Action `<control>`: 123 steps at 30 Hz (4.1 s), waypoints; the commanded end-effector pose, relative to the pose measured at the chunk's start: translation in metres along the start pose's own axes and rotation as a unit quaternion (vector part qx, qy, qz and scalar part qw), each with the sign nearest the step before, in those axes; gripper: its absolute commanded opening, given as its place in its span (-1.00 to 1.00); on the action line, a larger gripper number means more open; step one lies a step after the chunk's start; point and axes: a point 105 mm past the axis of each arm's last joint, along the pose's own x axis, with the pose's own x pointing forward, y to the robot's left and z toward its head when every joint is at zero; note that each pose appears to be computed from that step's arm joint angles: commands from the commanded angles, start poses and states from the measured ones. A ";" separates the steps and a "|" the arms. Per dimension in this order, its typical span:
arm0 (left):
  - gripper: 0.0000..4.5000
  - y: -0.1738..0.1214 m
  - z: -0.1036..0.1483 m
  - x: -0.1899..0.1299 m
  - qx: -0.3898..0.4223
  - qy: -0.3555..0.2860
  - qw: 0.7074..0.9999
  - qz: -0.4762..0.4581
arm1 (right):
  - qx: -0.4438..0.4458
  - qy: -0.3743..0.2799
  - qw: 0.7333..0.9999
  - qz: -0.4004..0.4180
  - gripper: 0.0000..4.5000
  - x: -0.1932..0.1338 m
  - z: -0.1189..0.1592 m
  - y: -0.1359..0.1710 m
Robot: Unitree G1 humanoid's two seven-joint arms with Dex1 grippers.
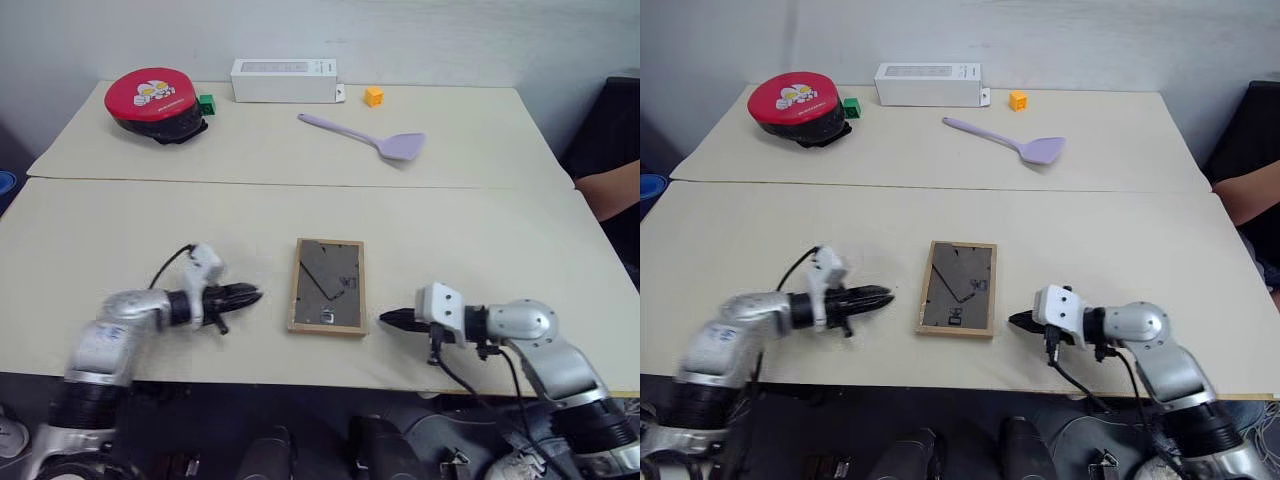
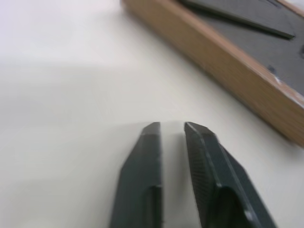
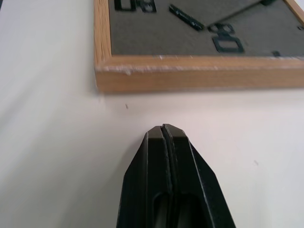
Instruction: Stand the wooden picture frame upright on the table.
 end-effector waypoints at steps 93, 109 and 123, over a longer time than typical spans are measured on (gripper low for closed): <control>-0.43 -0.097 0.048 0.039 -0.361 0.091 0.863 -0.341 | -0.439 -0.170 0.871 -0.139 0.55 0.017 0.077 -0.038; -0.43 -0.094 0.062 0.036 -0.375 0.049 0.865 -0.330 | -0.462 -0.160 0.849 -0.199 -0.32 0.026 0.068 -0.054; 0.58 -0.056 0.081 -0.031 -0.235 -0.090 0.954 -0.164 | -0.452 -0.211 0.838 -0.222 -0.44 0.013 0.086 -0.054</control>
